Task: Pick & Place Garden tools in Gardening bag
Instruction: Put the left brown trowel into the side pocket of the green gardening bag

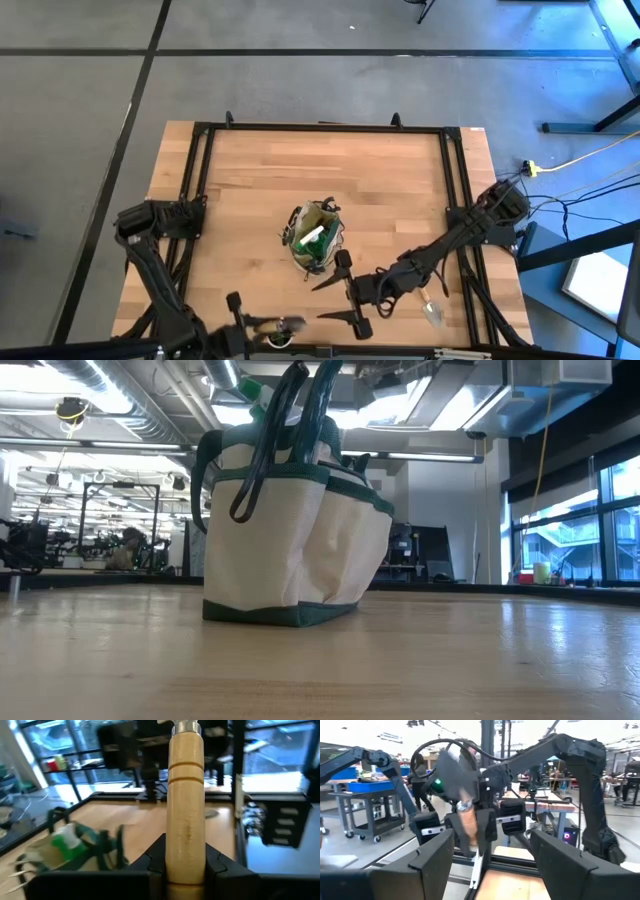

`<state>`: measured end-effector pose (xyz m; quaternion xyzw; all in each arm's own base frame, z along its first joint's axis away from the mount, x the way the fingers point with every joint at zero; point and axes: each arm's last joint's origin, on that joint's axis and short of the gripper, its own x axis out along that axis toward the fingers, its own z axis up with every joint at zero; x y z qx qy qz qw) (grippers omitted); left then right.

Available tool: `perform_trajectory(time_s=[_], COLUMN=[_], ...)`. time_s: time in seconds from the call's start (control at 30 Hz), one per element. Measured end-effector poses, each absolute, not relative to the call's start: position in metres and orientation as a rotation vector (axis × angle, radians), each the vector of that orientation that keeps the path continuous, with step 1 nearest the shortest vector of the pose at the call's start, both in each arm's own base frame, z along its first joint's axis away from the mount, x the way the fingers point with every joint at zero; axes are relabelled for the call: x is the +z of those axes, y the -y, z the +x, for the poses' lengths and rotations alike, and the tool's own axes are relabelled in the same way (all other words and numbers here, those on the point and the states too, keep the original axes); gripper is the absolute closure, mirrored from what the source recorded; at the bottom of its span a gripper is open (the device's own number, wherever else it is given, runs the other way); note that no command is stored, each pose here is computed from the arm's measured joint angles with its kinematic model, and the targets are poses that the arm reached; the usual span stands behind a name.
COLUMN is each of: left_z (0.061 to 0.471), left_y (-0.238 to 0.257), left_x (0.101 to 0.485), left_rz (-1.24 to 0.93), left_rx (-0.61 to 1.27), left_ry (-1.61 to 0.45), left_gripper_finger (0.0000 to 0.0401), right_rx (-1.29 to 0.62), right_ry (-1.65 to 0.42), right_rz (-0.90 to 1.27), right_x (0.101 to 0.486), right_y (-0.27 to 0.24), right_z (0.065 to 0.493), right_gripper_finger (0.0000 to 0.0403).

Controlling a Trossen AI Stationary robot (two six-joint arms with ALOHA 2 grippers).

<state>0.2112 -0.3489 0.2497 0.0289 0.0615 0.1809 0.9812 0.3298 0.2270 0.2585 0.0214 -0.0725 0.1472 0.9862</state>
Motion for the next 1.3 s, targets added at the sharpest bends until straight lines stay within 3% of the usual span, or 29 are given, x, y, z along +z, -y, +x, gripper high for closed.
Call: perform_trajectory(time_s=[0.3,0.5,0.6,0.73,1.0,1.1,1.3], left_z=[0.224,0.263,0.281,0.278,0.273,0.276,0.269], left_y=[0.351,0.338,0.335,0.329,0.331,0.319,0.296], left_x=[0.252,0.266,0.296,0.329,0.348,0.34,0.286], left_rz=[0.101,0.169,0.169,0.197,0.077,0.013,-0.057], left_rx=[0.357,0.288,0.107,0.084,-0.152,-0.172,-0.04], left_ry=[-0.132,-0.169,-0.068,0.069,0.275,0.374,0.347], left_gripper_finger=[0.0358,0.0358,0.0358,0.0358,0.0358,0.0358,0.0358], right_rx=[0.309,0.308,0.308,0.315,0.339,0.346,0.32], right_ry=[0.132,0.114,0.103,0.101,0.126,0.159,0.196], right_rz=[0.037,0.019,0.015,0.015,-0.03,-0.032,-0.067], right_x=[0.257,0.255,0.254,0.254,0.255,0.258,0.262], right_y=[-0.231,-0.232,-0.232,-0.234,-0.243,-0.247,-0.255], right_z=[0.327,0.327,0.328,0.326,0.319,0.315,0.308], right_gripper_finger=[0.014,0.014,0.014,0.014,0.0139,0.0139,0.0139])
